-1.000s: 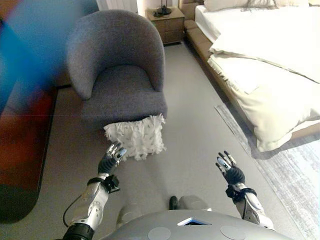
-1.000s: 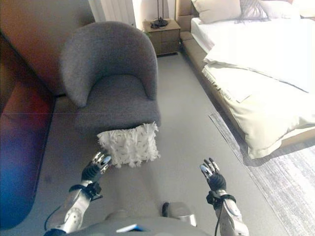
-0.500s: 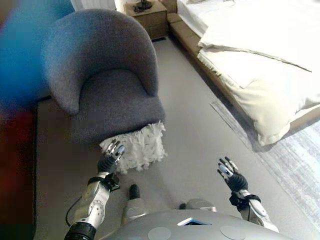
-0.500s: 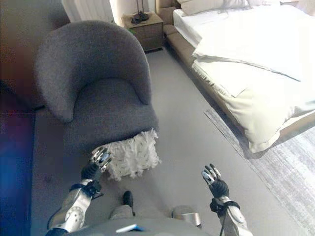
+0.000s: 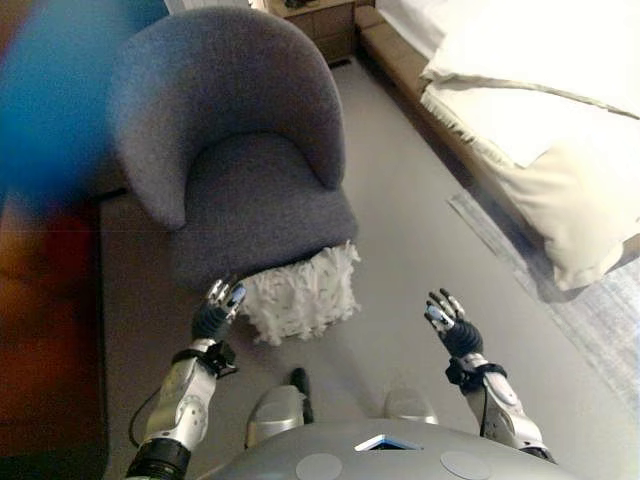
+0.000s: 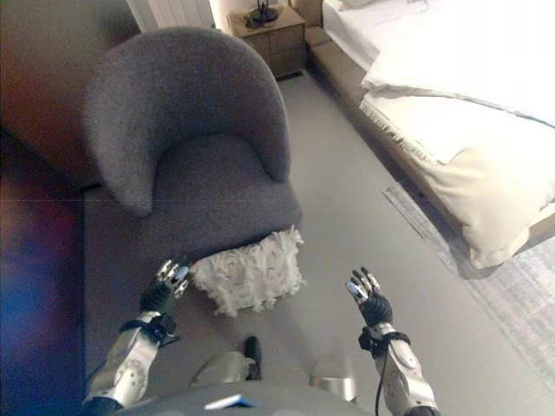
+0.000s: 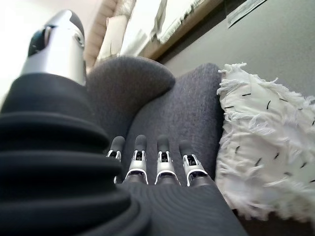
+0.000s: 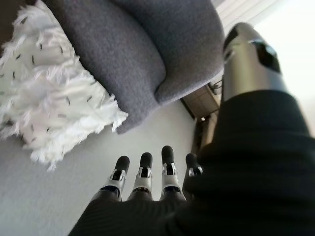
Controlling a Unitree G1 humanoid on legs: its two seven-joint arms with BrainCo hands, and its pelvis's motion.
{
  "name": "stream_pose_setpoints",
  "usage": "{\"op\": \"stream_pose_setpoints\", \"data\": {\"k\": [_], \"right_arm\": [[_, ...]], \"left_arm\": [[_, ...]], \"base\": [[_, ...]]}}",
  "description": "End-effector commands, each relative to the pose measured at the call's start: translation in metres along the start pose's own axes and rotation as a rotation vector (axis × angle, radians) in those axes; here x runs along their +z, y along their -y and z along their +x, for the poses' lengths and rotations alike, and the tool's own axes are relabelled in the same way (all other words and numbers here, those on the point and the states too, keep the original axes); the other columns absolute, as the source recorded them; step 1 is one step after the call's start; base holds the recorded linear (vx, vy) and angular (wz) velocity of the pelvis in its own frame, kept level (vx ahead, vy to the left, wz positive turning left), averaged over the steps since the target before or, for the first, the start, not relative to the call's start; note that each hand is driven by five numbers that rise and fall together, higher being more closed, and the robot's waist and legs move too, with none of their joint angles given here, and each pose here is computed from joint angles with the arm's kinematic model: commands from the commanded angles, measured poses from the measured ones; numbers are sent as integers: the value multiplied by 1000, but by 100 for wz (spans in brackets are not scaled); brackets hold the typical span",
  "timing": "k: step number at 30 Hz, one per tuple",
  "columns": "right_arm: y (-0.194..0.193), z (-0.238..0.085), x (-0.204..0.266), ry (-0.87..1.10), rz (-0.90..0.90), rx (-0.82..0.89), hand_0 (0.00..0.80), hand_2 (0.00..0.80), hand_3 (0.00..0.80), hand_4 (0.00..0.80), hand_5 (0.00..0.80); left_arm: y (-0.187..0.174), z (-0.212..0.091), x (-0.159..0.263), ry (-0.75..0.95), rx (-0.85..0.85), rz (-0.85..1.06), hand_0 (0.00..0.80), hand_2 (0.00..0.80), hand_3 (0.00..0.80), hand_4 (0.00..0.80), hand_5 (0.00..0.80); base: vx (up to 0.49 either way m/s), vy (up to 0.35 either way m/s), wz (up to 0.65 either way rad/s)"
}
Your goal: Pick up the cushion and take it to the sofa
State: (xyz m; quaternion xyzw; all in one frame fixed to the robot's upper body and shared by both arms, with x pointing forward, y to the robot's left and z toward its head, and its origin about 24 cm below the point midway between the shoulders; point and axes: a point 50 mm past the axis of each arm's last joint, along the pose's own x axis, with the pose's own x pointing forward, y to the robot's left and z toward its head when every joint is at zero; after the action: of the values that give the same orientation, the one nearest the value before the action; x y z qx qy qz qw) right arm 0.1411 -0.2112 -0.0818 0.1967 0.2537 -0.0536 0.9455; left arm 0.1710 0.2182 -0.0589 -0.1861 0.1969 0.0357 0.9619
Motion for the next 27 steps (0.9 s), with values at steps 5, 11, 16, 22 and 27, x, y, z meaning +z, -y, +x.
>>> {"op": "stream_pose_setpoints", "data": {"k": [5,11,16,22,27], "right_arm": [[-12,-9,-3,58,67,21,0,0,0,0,0],[-9,-3,-2,35,91,32,0,0,0,0,0],[-11,0,-5,6,76,33,0,0,0,0,0],[-5,-5,-15,-38,20,6,0,0,0,0,0],[-4,-2,-10,-45,1,33,0,0,0,0,0]], "left_arm": [[-11,-5,45,148,-8,55,0,0,0,0,0],[-13,-9,42,133,-12,56,0,0,0,0,0],[-14,-15,25,83,1,57,0,0,0,0,0],[-15,-14,16,66,10,27,0,0,0,0,0],[-7,-4,19,70,4,9,0,0,0,0,0]], "base": [[256,-33,-20],[305,-93,1],[343,-54,20],[332,-116,10],[261,-233,23]]}}
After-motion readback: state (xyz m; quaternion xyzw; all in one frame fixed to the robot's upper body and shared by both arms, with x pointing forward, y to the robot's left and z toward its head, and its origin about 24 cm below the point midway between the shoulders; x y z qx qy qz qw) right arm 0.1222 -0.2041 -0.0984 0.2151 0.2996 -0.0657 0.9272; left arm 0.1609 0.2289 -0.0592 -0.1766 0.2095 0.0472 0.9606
